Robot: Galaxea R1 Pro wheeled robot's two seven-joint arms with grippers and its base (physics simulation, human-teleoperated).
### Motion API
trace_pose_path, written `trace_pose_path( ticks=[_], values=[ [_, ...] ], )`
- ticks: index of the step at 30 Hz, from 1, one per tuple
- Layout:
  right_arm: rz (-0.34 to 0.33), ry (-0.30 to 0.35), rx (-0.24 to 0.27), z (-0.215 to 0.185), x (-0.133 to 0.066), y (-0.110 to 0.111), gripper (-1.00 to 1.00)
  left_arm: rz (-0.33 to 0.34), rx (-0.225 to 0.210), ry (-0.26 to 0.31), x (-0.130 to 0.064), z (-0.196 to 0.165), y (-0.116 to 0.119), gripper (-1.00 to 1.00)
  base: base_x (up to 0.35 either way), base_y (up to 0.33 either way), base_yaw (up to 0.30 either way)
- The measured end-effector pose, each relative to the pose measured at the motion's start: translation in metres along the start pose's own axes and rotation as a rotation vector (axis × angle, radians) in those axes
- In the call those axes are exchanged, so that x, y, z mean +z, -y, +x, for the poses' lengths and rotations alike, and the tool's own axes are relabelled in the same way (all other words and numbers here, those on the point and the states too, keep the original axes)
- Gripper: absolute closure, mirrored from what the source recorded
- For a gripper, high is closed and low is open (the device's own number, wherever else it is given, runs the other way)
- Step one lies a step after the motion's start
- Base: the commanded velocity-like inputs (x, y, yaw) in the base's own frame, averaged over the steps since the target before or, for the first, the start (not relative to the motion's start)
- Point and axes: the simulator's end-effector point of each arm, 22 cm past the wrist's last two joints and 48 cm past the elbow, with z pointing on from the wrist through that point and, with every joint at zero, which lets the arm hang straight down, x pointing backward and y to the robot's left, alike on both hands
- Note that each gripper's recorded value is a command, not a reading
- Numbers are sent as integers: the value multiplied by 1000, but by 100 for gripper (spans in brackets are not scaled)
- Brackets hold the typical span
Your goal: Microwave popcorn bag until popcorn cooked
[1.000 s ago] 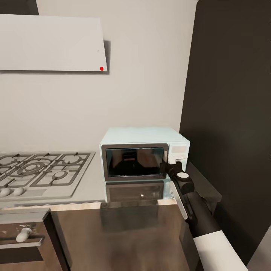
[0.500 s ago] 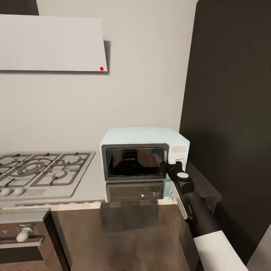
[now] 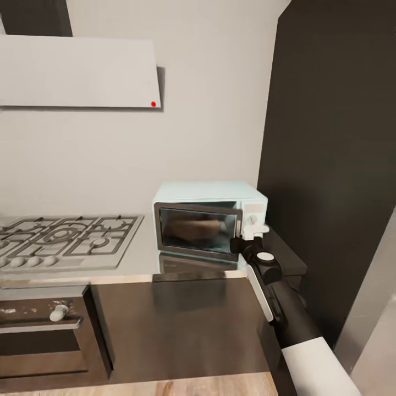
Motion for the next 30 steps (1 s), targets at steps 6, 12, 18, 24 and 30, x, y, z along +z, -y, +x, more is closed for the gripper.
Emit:
trace_pose_path(
  ticks=[6,12,18,24,30],
  values=[
    [-18,3,-28,0,-2,-13,100,0,0,0,0,0,0,-100,-214,0,0],
    [-22,4,-39,0,-2,-15,100,-1,0,1,0,0,0,-100,-23,0,0],
    [-24,4,-34,-1,-2,-15,100,-1,0,0,0,0,0,-100,0,0,0],
    [-19,-1,-4,0,-1,-5,-100,0,0,0,0,0,0,-100,0,0,0],
    [18,-9,-9,1,0,10,-100,0,0,0,0,0,0,-100,0,0,0]
  ],
)
